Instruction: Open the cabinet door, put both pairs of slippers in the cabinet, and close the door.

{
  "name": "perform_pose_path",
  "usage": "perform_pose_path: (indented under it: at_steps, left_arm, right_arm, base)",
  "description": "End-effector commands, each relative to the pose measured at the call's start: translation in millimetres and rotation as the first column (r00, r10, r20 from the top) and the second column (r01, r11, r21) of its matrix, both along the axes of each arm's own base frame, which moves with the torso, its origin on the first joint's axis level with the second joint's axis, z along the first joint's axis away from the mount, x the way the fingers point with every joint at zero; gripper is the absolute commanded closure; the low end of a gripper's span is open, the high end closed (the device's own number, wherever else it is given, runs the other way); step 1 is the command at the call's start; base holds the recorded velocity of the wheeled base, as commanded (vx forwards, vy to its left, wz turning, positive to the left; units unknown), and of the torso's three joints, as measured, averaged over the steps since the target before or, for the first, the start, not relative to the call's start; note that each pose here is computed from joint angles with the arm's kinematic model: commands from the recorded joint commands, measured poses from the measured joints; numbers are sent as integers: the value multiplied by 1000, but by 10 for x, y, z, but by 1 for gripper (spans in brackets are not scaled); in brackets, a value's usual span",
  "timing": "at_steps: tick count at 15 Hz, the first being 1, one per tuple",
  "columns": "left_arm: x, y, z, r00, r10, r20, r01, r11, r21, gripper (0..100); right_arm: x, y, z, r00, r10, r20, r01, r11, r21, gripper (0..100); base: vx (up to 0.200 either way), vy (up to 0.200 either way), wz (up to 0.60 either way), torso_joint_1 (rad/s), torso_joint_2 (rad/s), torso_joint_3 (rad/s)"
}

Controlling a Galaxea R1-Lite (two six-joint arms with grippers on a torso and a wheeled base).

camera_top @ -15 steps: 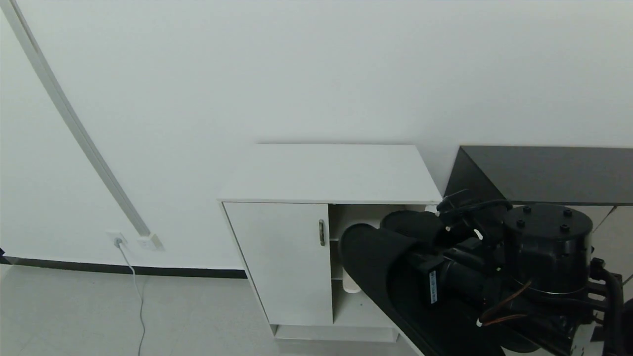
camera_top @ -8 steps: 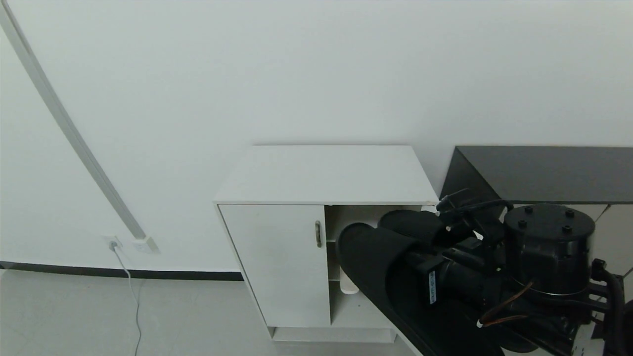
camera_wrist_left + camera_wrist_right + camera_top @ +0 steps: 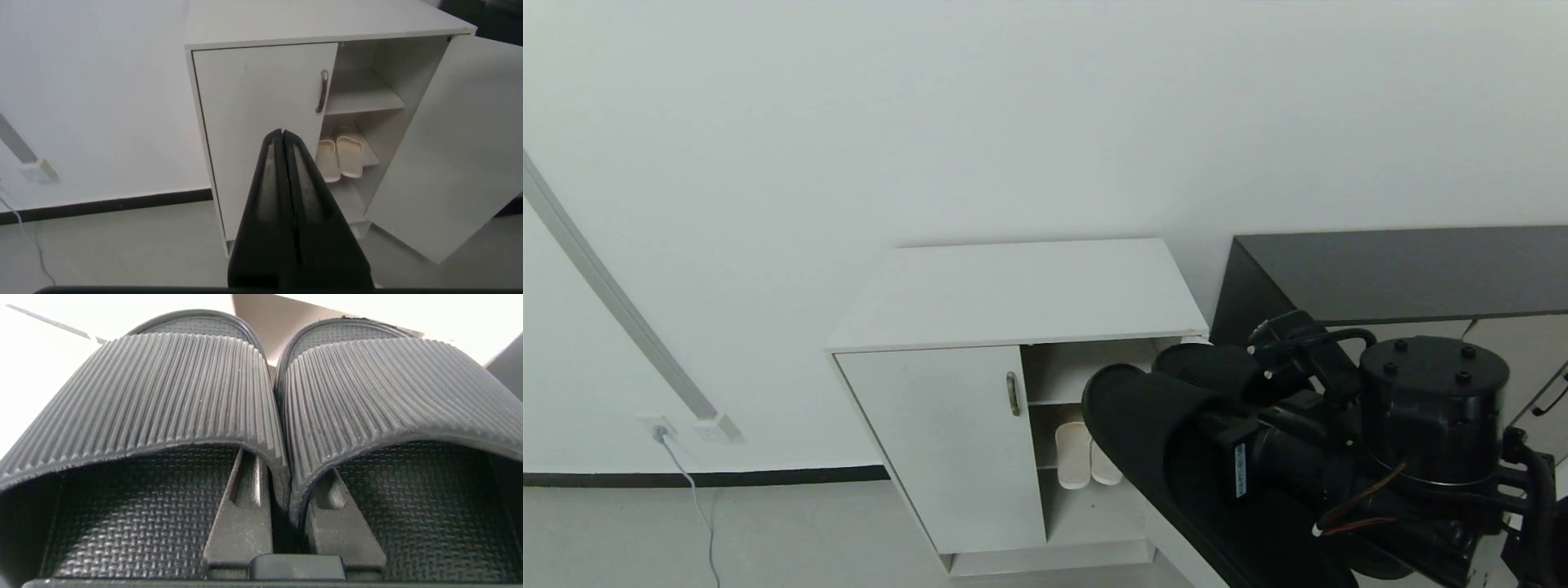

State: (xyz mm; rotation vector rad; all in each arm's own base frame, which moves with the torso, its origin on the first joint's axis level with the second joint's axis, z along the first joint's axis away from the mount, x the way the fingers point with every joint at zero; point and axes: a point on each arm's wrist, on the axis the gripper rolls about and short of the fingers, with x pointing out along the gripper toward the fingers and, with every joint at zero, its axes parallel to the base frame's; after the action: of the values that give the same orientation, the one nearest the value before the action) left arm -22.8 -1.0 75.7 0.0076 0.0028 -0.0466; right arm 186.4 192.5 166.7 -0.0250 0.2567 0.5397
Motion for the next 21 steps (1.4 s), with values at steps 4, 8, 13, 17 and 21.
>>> perform_pose_path:
  at_steps: [4, 8, 13, 17, 21]
  left_arm:
    - [0, 0, -1, 1000, 1, 0, -1, 1000, 0, 100]
    - [0, 0, -1, 1000, 1, 0, -1, 1000, 0, 100]
    - [0, 0, -1, 1000, 1, 0, -1, 1000, 0, 100]
    - [0, 0, -1, 1000, -1, 0, 1, 1000, -2, 100]
    - [0, 0, -1, 1000, 1, 0, -1, 1000, -2, 100]
  right_arm:
    - [-70, 77, -53, 999, 39, -14, -39, 999, -13, 100]
    - [-110, 103, -97, 997, 81, -12, -81, 997, -2, 100]
    - [-105, 109, -103, 997, 83, -9, -83, 997, 2, 100]
    - [-120, 105, -116, 996, 89, -13, -89, 996, -1, 100]
    - [-125, 106, -120, 996, 92, -14, -92, 996, -2, 100]
  base:
    - [0, 0, 0, 0, 0, 0]
    - [0, 0, 0, -12, 24, 16]
    - [0, 0, 0, -149, 344, 189]
    - [0, 0, 0, -187, 425, 243]
    - [0, 0, 0, -235, 541, 308]
